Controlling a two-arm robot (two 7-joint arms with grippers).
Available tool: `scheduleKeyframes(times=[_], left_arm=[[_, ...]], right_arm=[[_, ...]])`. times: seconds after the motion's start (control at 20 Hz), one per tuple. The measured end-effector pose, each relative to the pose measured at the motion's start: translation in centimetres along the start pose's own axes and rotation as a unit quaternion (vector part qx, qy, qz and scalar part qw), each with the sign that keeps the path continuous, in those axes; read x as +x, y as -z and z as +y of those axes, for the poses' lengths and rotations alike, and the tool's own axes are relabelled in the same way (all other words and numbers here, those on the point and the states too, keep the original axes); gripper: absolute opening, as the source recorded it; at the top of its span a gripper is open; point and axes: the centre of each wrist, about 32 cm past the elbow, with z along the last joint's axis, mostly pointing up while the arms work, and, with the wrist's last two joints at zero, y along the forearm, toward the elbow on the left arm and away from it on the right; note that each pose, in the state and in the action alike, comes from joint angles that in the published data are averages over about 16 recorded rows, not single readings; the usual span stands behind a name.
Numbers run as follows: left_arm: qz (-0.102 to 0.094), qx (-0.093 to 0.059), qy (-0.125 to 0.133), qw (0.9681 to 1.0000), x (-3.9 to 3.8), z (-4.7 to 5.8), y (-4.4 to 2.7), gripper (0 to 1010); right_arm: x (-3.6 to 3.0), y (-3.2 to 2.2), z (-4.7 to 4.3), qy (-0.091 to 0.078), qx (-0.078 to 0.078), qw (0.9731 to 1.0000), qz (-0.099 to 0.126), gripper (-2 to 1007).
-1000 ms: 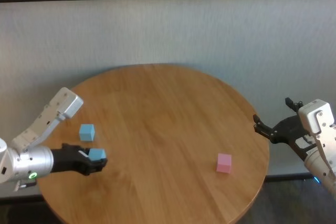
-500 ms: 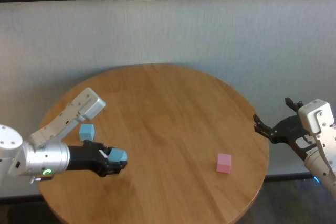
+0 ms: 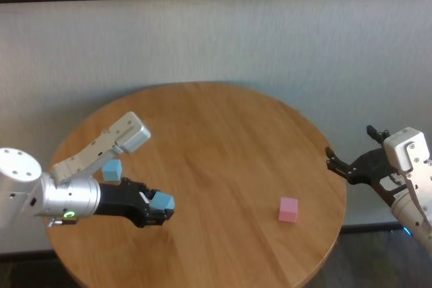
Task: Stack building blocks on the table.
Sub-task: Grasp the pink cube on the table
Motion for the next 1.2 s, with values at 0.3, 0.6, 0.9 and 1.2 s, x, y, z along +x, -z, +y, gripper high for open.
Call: scheduleKeyframes(times=[0.3, 0.6, 0.9, 1.2], left_arm=[[-0.011, -0.003, 0.019, 0.9998, 0.20, -1.0, -0.84, 560], [-0.016, -0.010, 0.035, 0.9992, 0.08, -2.1, -1.55, 560], [-0.027, -0.007, 0.049, 0.9984, -0.19, -3.3, -1.86, 560], [-0.044, 0.007, 0.056, 0.9974, -0.40, -4.2, -1.78, 560]], right_arm=[[0.00, 0.00, 0.00, 0.000, 0.000, 1.0000, 0.000, 1005], [0.00, 0.00, 0.00, 0.000, 0.000, 1.0000, 0.000, 1005], [0.00, 0.00, 0.00, 0.000, 0.000, 1.0000, 0.000, 1005], [0.00, 0.00, 0.00, 0.000, 0.000, 1.0000, 0.000, 1005]])
